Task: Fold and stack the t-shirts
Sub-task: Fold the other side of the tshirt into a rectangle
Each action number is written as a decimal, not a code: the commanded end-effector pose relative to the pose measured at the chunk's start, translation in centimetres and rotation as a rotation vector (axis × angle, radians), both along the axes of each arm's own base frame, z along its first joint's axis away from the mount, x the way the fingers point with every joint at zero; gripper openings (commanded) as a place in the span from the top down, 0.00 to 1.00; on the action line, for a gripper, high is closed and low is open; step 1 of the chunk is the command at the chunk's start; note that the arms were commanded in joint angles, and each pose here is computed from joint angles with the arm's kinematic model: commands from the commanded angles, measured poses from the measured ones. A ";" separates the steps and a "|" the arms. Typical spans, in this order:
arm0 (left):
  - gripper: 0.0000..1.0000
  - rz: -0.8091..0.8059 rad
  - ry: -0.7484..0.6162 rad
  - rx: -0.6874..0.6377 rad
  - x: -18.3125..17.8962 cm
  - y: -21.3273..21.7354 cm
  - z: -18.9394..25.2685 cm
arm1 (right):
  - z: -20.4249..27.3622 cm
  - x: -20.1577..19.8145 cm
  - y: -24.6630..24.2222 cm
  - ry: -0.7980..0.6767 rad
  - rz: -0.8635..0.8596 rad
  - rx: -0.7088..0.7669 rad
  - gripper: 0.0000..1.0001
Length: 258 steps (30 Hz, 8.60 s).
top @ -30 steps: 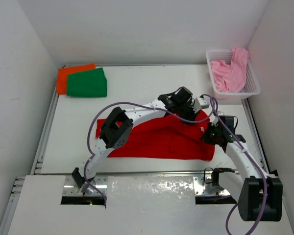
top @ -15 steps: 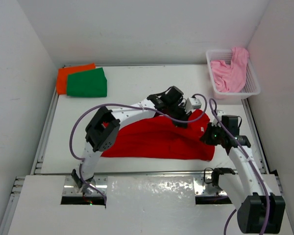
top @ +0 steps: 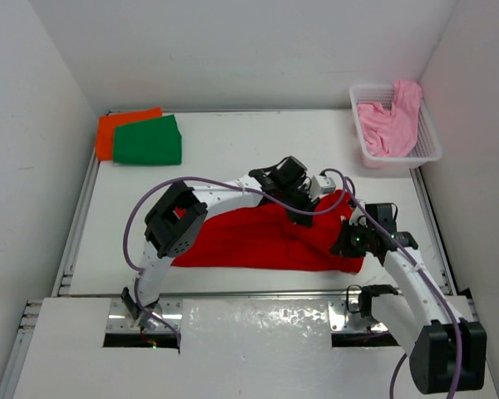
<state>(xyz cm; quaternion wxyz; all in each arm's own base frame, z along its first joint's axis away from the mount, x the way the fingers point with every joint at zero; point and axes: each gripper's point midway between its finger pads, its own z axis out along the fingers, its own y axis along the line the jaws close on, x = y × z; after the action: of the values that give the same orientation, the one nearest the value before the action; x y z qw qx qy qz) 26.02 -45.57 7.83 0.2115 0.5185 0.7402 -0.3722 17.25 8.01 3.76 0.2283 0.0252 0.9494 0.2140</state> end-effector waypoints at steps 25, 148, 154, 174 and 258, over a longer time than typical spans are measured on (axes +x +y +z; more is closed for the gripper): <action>1.00 0.524 -0.087 0.020 7.6 3.3 0.1 | 2.1 17.9 -3.9 -0.319 -0.092 -0.233 1.00; 0.62 0.642 -0.116 0.200 10.4 6.3 -5.1 | -1.5 22.0 -8.4 -0.131 -0.323 -0.190 1.00; 0.62 0.626 -0.133 0.180 11.0 5.6 -3.8 | 4.0 22.6 -7.2 -0.275 -0.201 -0.163 0.87; 0.62 0.621 -0.120 0.175 10.7 5.6 -3.8 | -1.2 17.7 -2.7 -0.088 -0.124 0.023 0.58; 0.43 0.371 -0.157 0.170 6.5 3.8 -0.5 | 1.1 11.6 -7.1 -0.021 -0.314 -0.254 0.98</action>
<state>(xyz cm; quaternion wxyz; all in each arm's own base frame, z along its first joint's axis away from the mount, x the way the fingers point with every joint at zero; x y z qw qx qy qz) 31.14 -40.30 2.48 0.2527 0.4125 0.8502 -0.2079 26.54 2.45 0.58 0.2128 0.1605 0.9600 0.0861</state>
